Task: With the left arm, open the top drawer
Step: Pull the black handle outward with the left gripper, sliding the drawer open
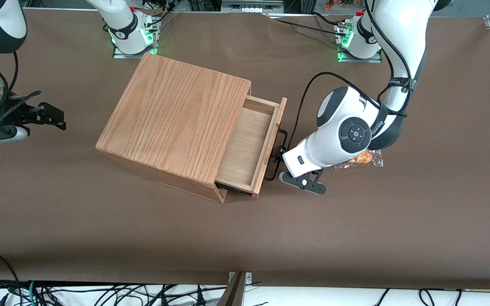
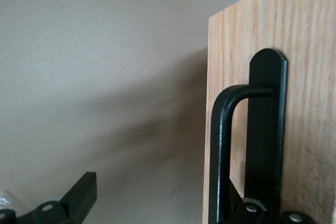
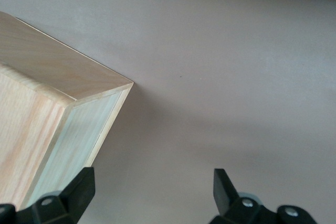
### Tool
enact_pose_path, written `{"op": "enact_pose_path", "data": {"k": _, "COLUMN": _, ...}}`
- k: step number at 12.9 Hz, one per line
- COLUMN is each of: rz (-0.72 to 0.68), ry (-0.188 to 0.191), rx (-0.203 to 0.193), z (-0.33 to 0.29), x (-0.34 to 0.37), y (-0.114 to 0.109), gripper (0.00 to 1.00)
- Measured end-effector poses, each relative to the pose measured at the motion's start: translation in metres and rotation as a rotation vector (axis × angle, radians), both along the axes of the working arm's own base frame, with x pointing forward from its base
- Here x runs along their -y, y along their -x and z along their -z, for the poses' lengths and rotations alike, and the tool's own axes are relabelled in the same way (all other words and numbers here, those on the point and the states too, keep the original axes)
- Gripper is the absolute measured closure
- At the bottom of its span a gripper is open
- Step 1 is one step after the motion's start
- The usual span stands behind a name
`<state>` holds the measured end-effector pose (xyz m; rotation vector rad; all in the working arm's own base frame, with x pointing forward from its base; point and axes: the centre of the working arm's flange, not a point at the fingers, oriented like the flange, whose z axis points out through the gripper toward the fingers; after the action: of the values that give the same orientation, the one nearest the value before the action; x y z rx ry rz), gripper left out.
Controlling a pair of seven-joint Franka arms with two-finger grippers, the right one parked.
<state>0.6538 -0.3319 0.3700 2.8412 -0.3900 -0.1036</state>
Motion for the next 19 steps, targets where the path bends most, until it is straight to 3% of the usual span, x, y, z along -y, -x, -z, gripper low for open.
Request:
{"op": "enact_pose_path", "data": {"k": 9, "rz": 0.031, "ry": 0.002, "rx": -0.001, "z": -0.001, "x": -0.041, "y": -0.016, "gripper": 0.00}}
{"op": "enact_pose_path", "data": {"k": 19, "rz": 0.040, "ry": 0.007, "rx": -0.001, "z": -0.004, "x": -0.040, "y": -0.015, "gripper": 0.00}}
